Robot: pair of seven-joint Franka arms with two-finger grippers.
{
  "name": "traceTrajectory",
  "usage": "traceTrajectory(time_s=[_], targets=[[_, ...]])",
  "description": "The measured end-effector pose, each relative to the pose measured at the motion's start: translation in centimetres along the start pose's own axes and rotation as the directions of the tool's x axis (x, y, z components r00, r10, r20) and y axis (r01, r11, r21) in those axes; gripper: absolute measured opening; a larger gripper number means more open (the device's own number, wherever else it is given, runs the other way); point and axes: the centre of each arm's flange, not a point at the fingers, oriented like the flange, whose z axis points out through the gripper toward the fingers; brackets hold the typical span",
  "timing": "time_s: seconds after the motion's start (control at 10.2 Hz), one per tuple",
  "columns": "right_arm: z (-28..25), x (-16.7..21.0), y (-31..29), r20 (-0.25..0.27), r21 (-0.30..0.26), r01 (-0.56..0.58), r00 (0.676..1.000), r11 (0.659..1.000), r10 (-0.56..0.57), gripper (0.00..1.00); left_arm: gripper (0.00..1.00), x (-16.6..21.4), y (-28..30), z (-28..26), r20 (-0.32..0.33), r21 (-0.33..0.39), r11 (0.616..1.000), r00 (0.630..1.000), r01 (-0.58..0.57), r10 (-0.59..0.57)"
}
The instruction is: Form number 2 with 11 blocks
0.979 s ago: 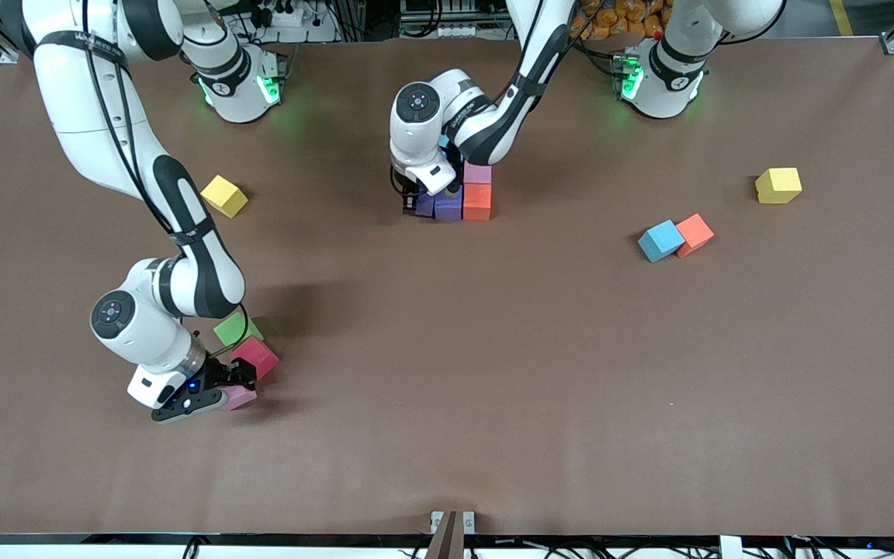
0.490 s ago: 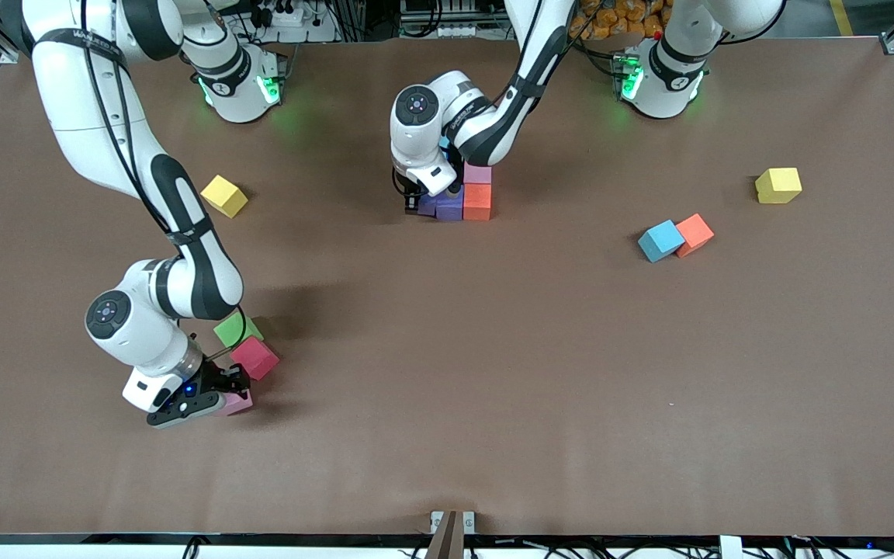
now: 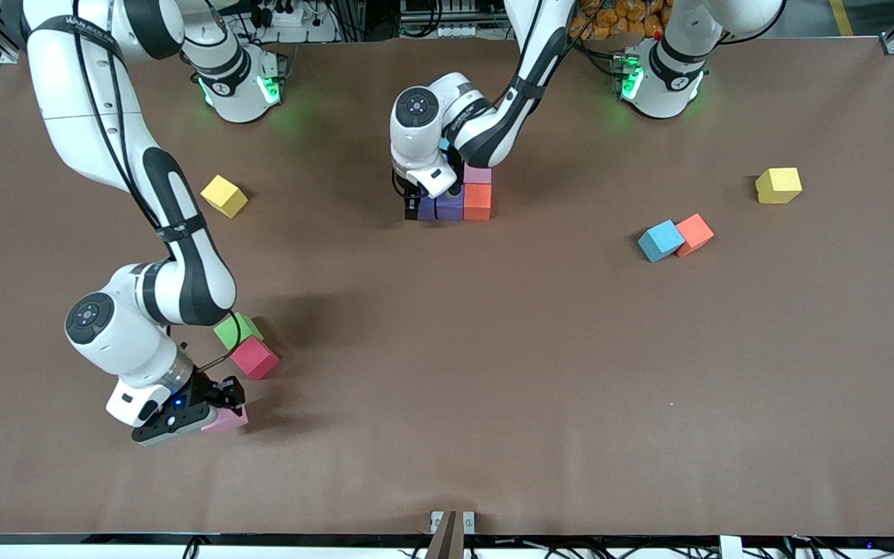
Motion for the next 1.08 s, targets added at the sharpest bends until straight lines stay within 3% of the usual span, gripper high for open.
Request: traceTrajectory(time_s=[0.1, 0.59, 0.88, 1.08], targets=[[-0.3, 0.4, -0.3, -0.002, 0.003, -0.002, 1.000, 1.000, 0.002, 0.62, 1.00, 0.0, 0.1, -0.1, 0.001, -0.002, 1.000, 1.000, 0.001, -0.001], [-1.3, 2.0, -3.9, 0.053, 0.039, -0.124, 0.991, 0.992, 0.122, 0.62, 1.00, -1.0, 1.5, -3.0, 0.043, -0.038, 0.999, 0.999, 0.008, -0.006], [-1.4, 2.3, -6.5, 0.093, 0.047, -0.225, 0.971, 0.973, 0.220, 0.62, 1.00, -3.0, 0.9, -6.7, 0.099, -0.061, 0.998, 0.995, -0.013, 0.019], [-1.7, 2.4, -8.5, 0.133, 0.048, -0.283, 0.952, 0.958, 0.274, 0.62, 1.00, -3.0, 1.3, -9.3, 0.097, -0.073, 0.996, 0.994, -0.051, 0.058]])
